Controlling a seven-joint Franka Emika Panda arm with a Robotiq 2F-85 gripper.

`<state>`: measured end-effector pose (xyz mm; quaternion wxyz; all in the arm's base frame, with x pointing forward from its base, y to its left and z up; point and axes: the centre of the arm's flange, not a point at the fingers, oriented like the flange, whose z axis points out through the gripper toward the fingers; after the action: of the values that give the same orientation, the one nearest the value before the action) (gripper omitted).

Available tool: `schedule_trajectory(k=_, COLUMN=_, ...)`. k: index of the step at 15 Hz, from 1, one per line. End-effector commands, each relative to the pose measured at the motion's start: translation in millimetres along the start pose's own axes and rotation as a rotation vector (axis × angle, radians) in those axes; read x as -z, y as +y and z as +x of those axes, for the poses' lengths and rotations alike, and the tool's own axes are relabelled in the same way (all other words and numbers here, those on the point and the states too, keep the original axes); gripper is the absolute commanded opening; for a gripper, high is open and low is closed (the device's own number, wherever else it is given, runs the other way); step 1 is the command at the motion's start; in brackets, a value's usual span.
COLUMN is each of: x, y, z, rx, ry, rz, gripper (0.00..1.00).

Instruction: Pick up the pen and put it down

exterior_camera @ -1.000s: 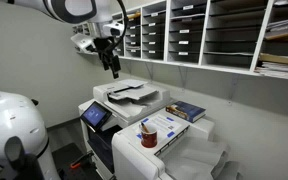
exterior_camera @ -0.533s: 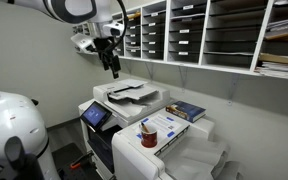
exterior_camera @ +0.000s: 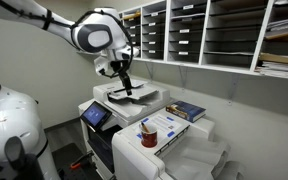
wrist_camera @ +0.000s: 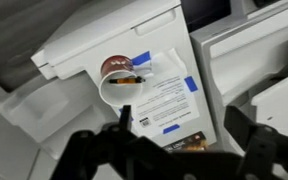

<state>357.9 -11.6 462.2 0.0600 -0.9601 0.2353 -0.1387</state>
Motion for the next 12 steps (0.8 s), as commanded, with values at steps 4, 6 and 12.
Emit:
schedule_trajectory(k=4, x=-94.5, y=31.3, z=59.6, rx=-0.335, ry=-0.059, rz=-0.155, gripper=1.0)
schedule_trajectory(k=6, x=-109.4, y=46.7, z=68.7, rx=-0.443, ry=-0.094, rz=-0.2, gripper=1.0)
schedule_trajectory(k=12, x=-145.3, y=69.5, z=79.5, rx=-0.764, ry=-0.18, rz=-0.219, gripper=1.0)
